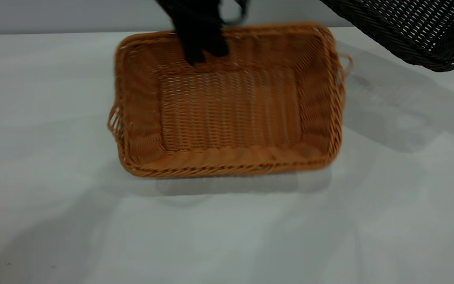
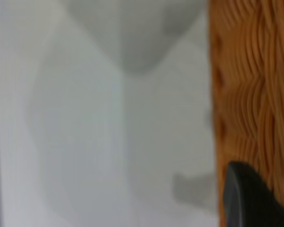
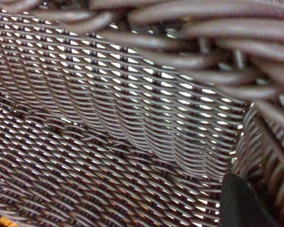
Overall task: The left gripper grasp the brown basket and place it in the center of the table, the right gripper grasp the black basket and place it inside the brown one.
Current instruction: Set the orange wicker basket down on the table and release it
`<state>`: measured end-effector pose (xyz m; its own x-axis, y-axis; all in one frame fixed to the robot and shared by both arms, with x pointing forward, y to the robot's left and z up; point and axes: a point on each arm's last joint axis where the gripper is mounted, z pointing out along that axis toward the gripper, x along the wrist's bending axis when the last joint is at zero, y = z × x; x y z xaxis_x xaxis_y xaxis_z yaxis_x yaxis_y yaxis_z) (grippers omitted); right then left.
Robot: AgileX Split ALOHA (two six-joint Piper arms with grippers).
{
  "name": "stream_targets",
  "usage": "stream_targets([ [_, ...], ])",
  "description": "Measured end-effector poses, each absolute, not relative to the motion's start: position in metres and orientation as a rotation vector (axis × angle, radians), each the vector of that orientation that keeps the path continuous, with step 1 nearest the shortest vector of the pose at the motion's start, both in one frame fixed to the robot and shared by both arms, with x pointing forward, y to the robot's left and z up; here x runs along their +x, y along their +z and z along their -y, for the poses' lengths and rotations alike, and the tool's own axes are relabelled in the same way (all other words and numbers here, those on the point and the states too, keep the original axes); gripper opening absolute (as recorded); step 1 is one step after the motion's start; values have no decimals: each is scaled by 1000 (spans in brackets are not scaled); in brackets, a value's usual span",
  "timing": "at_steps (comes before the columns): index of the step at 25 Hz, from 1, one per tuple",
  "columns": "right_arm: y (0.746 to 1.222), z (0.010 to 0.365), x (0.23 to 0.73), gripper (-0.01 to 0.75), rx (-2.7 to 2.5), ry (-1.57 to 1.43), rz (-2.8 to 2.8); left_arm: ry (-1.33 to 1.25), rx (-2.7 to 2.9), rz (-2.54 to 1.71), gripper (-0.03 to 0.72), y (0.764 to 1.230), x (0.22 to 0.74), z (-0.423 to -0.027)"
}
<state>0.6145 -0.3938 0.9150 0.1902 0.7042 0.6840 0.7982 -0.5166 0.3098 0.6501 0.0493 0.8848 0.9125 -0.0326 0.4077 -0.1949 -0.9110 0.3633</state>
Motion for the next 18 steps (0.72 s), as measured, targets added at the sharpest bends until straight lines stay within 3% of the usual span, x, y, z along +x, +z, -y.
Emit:
stream_targets([
  [6, 915, 394, 614, 78, -2325, -1235, 1495, 586, 2651, 296, 76, 879, 636, -24],
  [14, 915, 393, 614, 78, -2305, -1235, 1496, 582, 2650, 291, 78, 879, 636, -23],
  [18, 916, 392, 613, 78, -2296, -1236, 1497, 568, 2650, 235, 116, 879, 636, -23],
])
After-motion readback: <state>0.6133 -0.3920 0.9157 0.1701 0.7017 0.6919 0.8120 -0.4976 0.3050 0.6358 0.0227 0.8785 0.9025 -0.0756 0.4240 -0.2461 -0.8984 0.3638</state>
